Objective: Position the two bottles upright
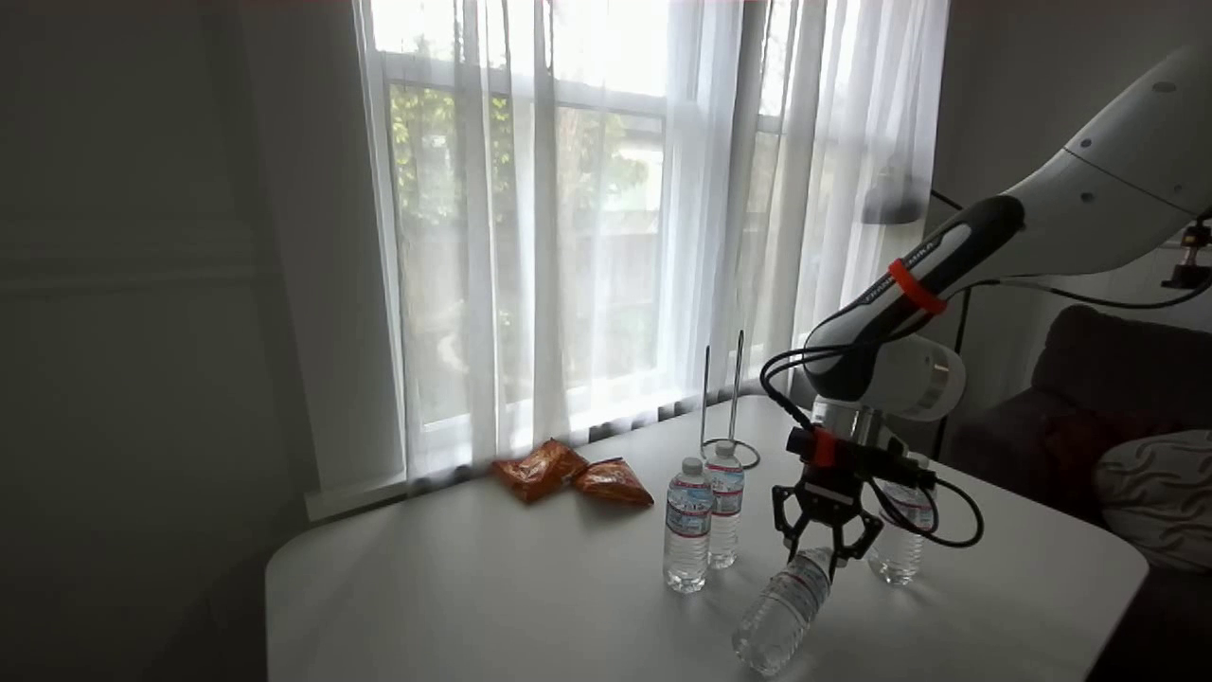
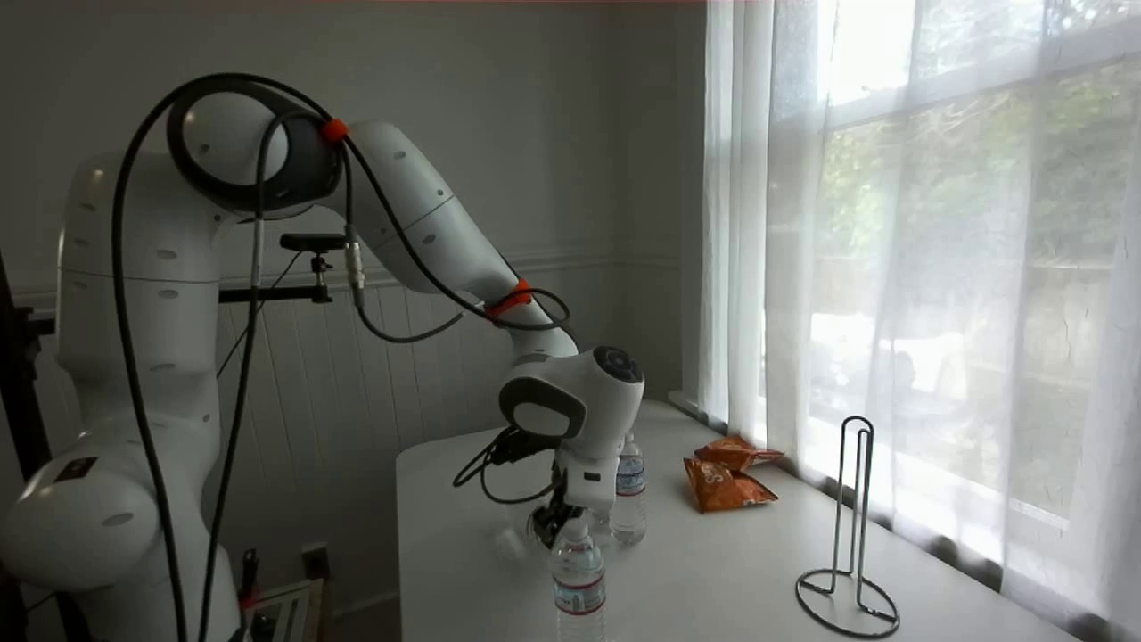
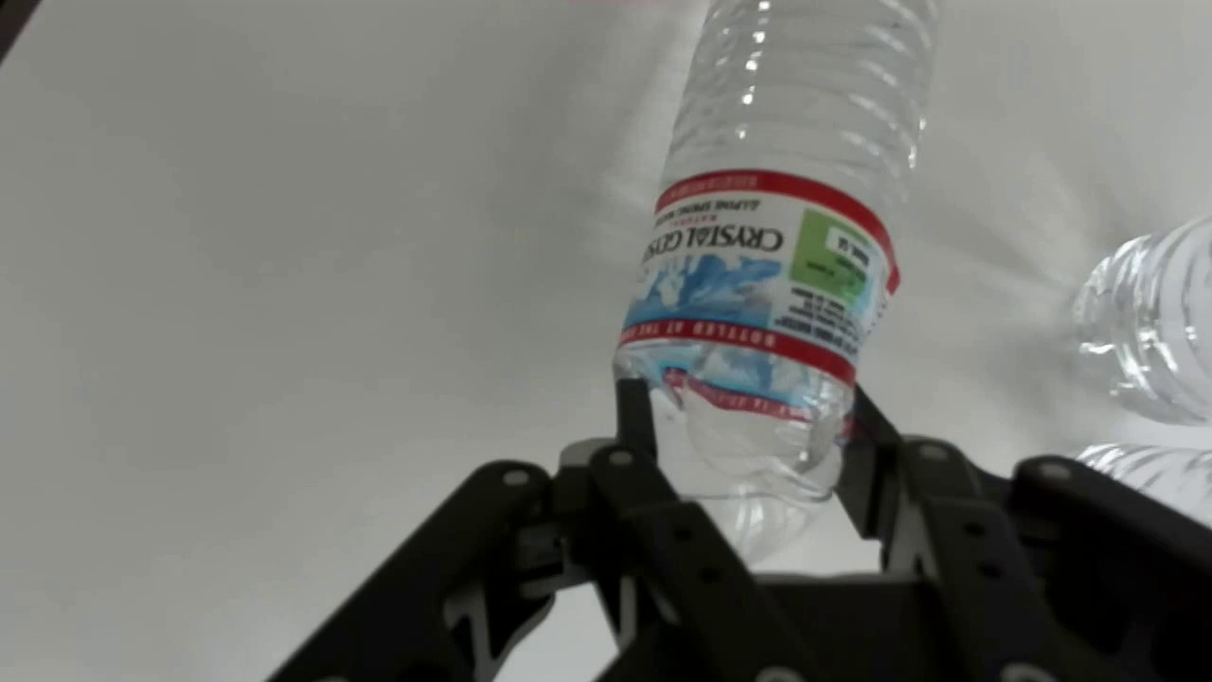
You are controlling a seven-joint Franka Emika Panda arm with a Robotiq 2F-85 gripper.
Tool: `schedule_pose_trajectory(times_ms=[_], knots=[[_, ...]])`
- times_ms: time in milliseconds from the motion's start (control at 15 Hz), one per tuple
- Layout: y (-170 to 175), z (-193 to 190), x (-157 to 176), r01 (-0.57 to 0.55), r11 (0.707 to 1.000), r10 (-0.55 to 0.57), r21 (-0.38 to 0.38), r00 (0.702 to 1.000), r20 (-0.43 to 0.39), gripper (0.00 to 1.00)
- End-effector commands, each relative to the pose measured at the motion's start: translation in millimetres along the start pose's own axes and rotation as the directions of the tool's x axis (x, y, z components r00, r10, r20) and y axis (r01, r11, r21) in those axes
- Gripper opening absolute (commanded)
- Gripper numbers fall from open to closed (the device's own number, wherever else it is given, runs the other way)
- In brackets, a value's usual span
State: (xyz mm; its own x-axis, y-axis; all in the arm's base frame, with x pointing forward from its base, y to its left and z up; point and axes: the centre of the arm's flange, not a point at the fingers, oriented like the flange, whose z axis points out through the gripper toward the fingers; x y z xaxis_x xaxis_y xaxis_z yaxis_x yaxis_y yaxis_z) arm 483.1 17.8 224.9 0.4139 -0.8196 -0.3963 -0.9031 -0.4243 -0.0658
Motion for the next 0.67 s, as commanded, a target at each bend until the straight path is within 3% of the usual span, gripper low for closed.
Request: schedule_pose_trajectory(times_ms=[0, 600], knots=[[10, -38, -33, 0.014, 1.0, -0.016, -0.025, 0.998, -0.059, 0.22], [6, -67, -73, 0.056, 0.993, -0.085, -0.107, 0.954, -0.287, 0.22]])
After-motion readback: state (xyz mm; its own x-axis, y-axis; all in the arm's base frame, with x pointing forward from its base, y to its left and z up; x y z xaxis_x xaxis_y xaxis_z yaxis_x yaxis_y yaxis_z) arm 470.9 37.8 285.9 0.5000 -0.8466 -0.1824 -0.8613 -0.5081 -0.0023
